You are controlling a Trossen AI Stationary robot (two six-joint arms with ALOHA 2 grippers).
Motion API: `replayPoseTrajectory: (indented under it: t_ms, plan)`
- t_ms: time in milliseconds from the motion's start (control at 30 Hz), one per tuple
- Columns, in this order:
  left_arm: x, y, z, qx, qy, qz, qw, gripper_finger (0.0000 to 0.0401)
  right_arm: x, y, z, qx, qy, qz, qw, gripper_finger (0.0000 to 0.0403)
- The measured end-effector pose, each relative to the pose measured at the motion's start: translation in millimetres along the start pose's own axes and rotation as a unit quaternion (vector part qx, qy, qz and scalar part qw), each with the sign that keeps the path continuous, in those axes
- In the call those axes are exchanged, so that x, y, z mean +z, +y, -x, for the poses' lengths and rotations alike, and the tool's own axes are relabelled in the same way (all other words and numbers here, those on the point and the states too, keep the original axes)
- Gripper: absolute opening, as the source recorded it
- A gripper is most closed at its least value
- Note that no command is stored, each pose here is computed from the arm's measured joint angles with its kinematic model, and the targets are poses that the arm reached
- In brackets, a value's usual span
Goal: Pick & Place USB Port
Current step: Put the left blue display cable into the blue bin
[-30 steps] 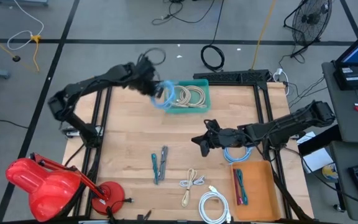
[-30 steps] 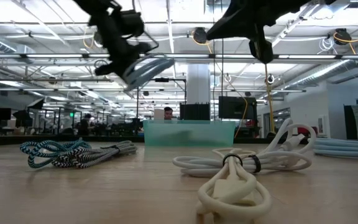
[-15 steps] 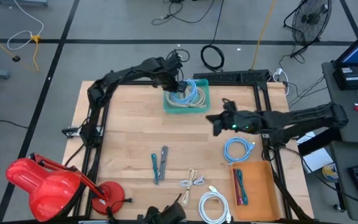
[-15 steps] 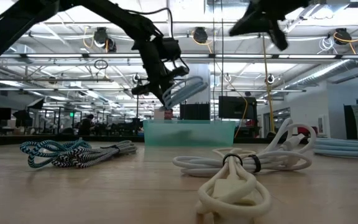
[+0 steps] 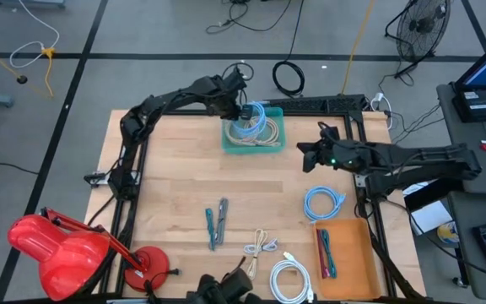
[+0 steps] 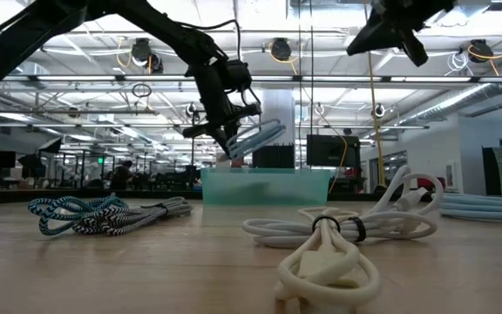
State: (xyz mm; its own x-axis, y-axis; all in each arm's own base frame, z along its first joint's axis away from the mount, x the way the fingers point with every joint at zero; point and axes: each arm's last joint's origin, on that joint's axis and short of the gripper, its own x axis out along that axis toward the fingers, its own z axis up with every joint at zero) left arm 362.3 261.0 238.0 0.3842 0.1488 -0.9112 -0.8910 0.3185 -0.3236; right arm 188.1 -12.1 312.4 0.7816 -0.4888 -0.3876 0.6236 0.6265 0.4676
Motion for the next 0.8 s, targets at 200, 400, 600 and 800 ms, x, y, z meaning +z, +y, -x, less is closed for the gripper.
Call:
replayPoseTrajectory:
  t_ms: [200,400,600,800]
  plan:
    - [-7.5,-6.5,-31.1,-0.004,0.032,-0.001,0.999,0.0013,-5.8,3.0,-8.9,0.003,0.024,0.008,1.000,0.0000]
    - [-12.8,-12.3,-52.4,-0.006,0.039,-0.004,0.999,0.0013,-5.8,3.2,-8.5,0.008,0.028,0.008,1.000,0.0000]
    - [-6.4,-20.4,-47.7,-0.029,0.011,0.007,0.999,0.0013,-5.8,3.2,-8.3,0.008,0.028,0.006,1.000,0.0000]
    - [2.1,-34.8,-41.9,-0.048,-0.003,-0.009,0.999,0.0013,-5.7,3.3,-8.3,0.008,0.027,0.005,1.000,0.0000]
